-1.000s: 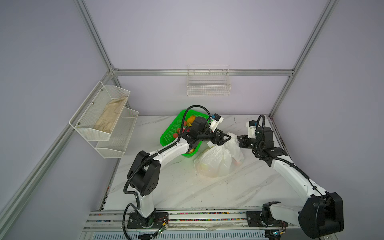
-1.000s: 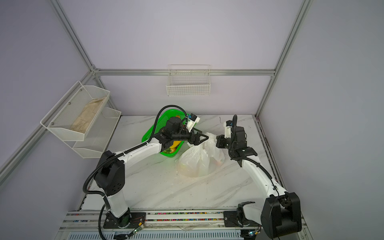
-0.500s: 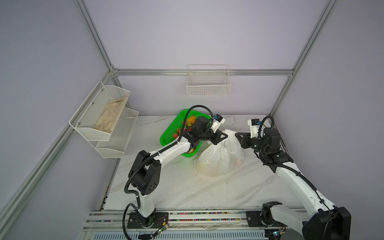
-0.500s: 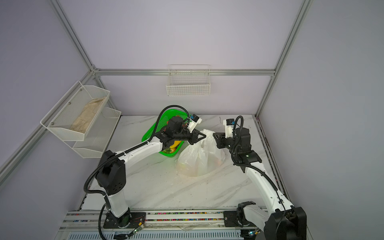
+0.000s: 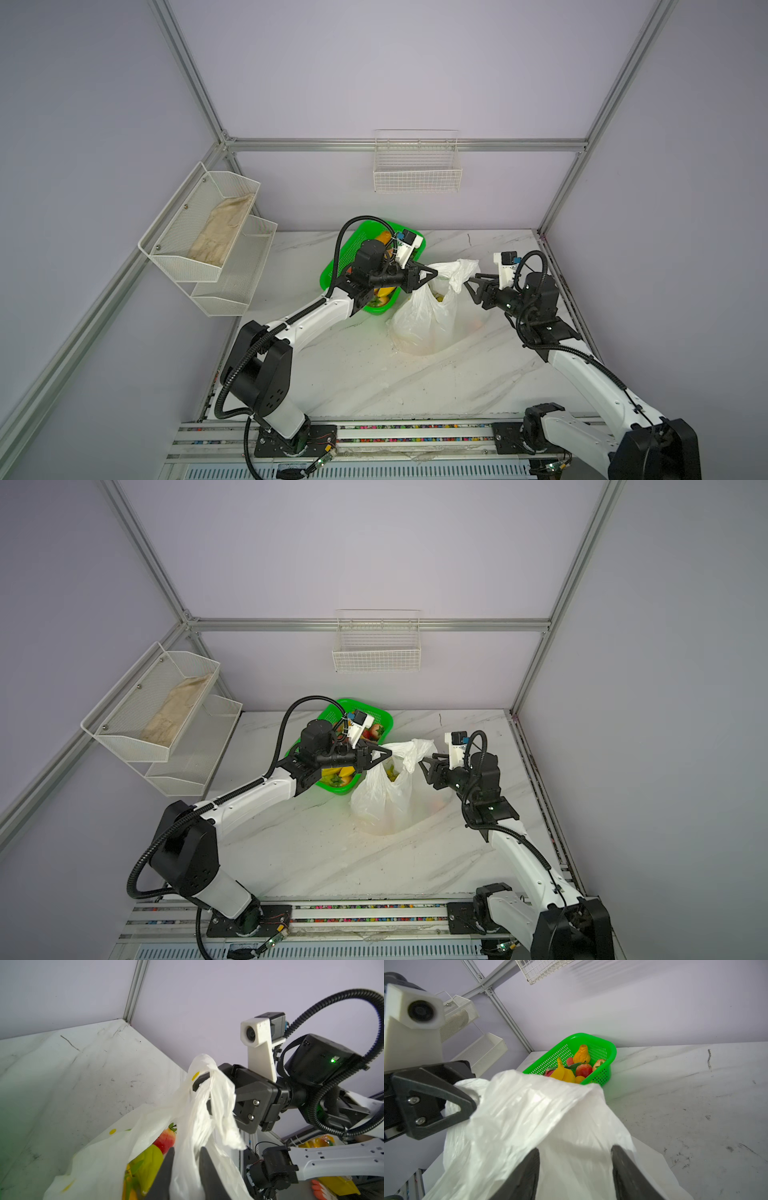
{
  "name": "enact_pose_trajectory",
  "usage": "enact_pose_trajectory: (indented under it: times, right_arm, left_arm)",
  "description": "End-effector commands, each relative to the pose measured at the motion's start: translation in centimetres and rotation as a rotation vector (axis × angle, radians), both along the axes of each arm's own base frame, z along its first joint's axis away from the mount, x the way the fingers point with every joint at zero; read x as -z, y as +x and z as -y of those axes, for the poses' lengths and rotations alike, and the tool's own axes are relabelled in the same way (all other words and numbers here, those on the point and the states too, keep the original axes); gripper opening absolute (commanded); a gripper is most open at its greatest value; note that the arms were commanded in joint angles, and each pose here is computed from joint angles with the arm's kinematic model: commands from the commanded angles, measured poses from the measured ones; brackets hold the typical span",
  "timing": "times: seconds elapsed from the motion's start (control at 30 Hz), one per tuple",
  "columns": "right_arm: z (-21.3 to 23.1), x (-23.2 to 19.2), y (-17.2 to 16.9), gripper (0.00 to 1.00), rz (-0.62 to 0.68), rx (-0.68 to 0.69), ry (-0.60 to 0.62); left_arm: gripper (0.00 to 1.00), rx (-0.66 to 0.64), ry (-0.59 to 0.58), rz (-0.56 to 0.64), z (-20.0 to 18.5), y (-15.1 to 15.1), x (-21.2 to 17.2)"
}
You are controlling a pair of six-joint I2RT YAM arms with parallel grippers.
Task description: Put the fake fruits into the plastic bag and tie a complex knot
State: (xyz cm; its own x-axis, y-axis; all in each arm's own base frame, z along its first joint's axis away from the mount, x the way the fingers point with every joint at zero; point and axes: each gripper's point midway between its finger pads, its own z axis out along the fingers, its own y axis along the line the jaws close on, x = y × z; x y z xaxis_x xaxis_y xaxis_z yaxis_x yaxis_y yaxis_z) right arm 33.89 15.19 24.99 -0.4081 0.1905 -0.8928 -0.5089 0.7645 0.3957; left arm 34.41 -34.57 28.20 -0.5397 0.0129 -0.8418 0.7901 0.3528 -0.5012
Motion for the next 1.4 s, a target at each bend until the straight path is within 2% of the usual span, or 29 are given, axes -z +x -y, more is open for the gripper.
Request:
enact_pose_trajectory:
  times: [0.0, 0.13, 0.17, 0.2, 0.33, 0.43, 0.5, 0.57, 0.63, 0.73, 0.8, 0.87, 0.93, 0.97, 1.07, 1.17, 1.23, 1.37]
  right_arm:
    - [0.7, -2.5, 1.7, 0.60, 0.117, 0.074, -0.006]
    - [3.1, -4.2, 2.6, 0.67, 0.210, 0.209, -0.102]
    - [3.4, -4.7, 2.6, 0.69, 0.238, 0.223, -0.120]
    - [3.6, -5.3, 2.6, 0.71, 0.273, 0.231, -0.133]
    - [2.7, -6.2, 2.8, 0.79, 0.372, 0.187, -0.122]
    - [1.4, -7.4, 3.1, 0.81, 0.446, 0.128, -0.092]
    - [0.4, -8.2, 3.2, 0.78, 0.494, 0.070, -0.078]
    - [-1.4, -9.1, 3.2, 0.69, 0.520, -0.040, -0.034]
    - [-2.9, -10.1, 3.2, 0.45, 0.518, -0.139, 0.043]
    - [-3.1, -11.3, 3.6, 0.11, 0.438, -0.144, 0.167]
    - [-3.0, -11.3, 3.3, 0.03, 0.358, -0.146, 0.250]
    - [-3.4, -10.5, 3.1, 0.02, 0.246, -0.172, 0.312]
    - [-3.6, -9.5, 2.9, 0.00, 0.151, -0.186, 0.350]
    - [-3.7, -9.2, 2.6, 0.00, 0.124, -0.191, 0.367]
    - [-3.9, -9.1, 2.2, 0.00, 0.066, -0.211, 0.398]
    - [-4.2, -8.9, 2.2, 0.00, 0.015, -0.217, 0.371]
    - [-4.3, -8.9, 2.2, 0.00, 0.005, -0.223, 0.360]
    - [-4.4, -8.7, 2.0, 0.00, 0.004, -0.233, 0.347]
  left_arm:
    - [0.14, -0.051, -0.003, 0.057, -2.0, -1.0, -1.7]
    - [0.04, -0.165, -0.051, 0.052, -4.0, -0.4, -2.6]
    - [0.04, -0.185, -0.060, 0.040, -4.2, -0.1, -2.3]
    - [0.05, -0.208, -0.100, 0.058, -4.8, -0.6, -3.6]
    - [0.11, -0.261, -0.222, 0.060, -6.0, -0.9, -4.8]
    - [0.11, -0.298, -0.226, 0.066, -6.8, -0.5, -5.2]
    - [0.11, -0.342, -0.224, 0.061, -7.8, 0.1, -5.3]
    - [0.16, -0.402, -0.233, 0.051, -9.2, 1.0, -5.4]
    - [0.26, -0.474, -0.233, 0.047, -10.8, 1.6, -5.5]
    - [0.48, -0.652, -0.196, 0.105, -14.6, 1.8, -6.5]
    - [0.56, -0.780, -0.153, 0.205, -17.5, 1.0, -8.6]
    - [0.62, -0.836, -0.111, 0.344, -18.8, -0.7, -11.6]
    - [0.67, -0.760, -0.021, 0.544, -16.9, -3.2, -15.2]
    - [0.68, -0.642, 0.045, 0.660, -14.3, -4.8, -16.7]
    - [0.71, -0.323, 0.166, 0.803, -7.4, -7.4, -17.8]
    - [0.75, -0.115, 0.299, 0.882, -3.1, -7.3, -16.9]
    - [0.79, -0.028, 0.380, 0.957, -1.1, -6.4, -16.3]
    - [0.85, 0.017, 0.522, 1.005, 1.5, -2.6, -14.1]
